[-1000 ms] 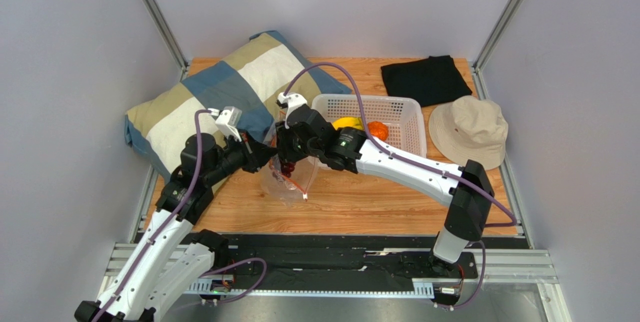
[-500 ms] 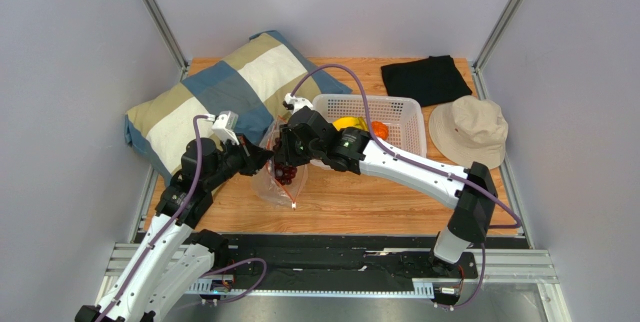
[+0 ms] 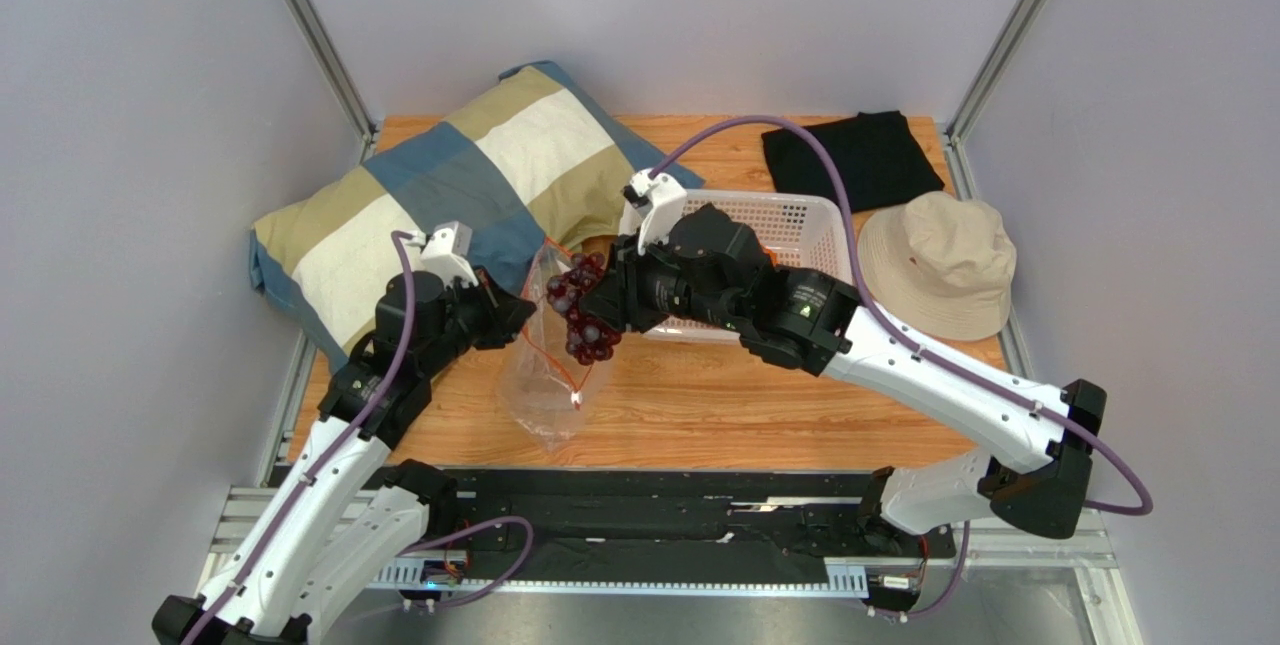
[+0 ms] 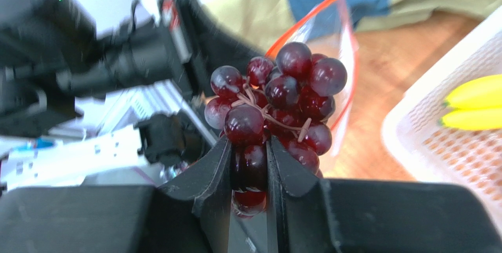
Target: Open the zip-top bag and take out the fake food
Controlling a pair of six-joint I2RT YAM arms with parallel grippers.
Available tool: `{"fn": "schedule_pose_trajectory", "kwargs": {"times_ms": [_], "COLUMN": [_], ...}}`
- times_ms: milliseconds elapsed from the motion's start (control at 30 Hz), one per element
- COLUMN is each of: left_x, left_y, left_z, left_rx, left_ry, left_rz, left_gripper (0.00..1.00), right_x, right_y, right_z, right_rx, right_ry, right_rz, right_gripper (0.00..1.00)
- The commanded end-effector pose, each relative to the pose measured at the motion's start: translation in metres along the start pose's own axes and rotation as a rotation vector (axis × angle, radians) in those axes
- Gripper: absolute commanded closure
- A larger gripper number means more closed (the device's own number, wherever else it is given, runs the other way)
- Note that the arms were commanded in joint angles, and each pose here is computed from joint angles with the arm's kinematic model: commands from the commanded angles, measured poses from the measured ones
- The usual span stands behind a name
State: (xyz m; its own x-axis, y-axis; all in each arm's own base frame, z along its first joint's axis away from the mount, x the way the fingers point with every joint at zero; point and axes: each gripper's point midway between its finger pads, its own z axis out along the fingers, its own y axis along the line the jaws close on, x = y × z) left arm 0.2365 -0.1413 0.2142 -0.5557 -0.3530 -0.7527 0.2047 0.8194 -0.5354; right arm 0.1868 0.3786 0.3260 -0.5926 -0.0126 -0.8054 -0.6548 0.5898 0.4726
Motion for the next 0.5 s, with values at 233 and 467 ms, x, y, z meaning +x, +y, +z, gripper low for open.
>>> {"fn": "schedule_pose_trajectory", "kwargs": {"times_ms": [233, 467], "left_x": [-0.014, -0.022], "left_y": [0.0, 0.002], "left_z": [-0.009, -0.008], "left_rx": [-0.042, -0.067], "left_ry": [-0.027, -0.042], "left_rz": [0.006, 0.018], "left_gripper": [1.0, 1.0], "right_x": [-0.109, -0.069], "right_y": [-0.106, -0.25], "right_z": [-0.052, -0.083], "right_rx": [0.342, 0.796], "right_ry": [-0.301, -0.211], "right_rz": [0.026, 0.063], "right_gripper": [0.87, 0.86]}}
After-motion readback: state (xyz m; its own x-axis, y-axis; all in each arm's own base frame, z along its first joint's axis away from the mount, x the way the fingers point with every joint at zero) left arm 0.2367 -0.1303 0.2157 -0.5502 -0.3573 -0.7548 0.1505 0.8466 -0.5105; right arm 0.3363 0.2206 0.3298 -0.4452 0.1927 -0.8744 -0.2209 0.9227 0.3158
